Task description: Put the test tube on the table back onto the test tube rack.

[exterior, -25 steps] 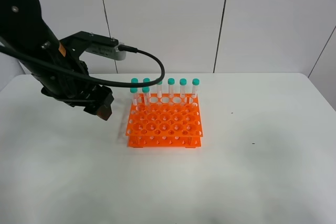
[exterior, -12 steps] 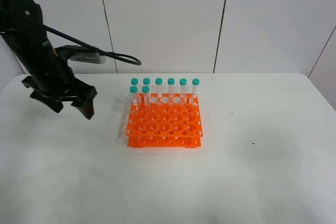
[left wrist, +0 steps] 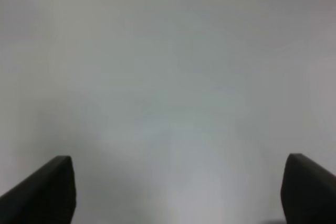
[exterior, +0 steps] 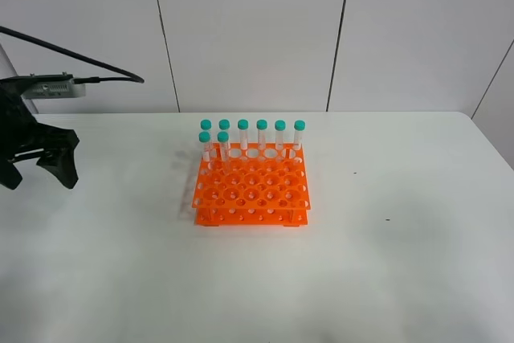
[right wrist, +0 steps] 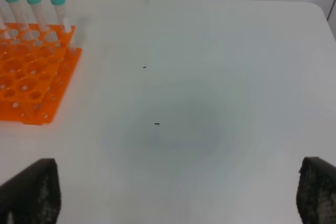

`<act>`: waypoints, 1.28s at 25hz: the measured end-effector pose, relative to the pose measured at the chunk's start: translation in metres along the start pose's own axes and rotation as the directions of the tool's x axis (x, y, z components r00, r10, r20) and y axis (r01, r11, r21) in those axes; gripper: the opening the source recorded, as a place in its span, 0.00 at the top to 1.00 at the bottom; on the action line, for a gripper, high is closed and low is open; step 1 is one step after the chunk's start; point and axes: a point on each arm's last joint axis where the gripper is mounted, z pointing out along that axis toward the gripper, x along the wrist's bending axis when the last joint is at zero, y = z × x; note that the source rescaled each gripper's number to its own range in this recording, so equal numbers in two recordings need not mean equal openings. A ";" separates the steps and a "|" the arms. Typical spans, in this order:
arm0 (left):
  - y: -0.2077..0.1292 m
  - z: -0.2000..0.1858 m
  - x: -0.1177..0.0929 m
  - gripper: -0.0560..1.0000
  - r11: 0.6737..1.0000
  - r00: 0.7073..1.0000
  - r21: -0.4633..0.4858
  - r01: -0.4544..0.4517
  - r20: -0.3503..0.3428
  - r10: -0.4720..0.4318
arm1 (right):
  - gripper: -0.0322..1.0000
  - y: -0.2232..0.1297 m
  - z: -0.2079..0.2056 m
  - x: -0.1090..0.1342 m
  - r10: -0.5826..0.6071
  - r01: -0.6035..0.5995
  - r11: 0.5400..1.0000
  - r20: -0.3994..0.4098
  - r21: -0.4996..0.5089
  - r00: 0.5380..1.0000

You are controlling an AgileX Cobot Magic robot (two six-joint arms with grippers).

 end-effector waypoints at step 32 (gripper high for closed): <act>-0.285 -0.067 -0.013 0.04 0.606 0.999 -0.796 -0.018 -0.037 -0.018 | 0.00 0.000 0.000 0.000 0.000 0.000 1.000 0.000 0.000 1.000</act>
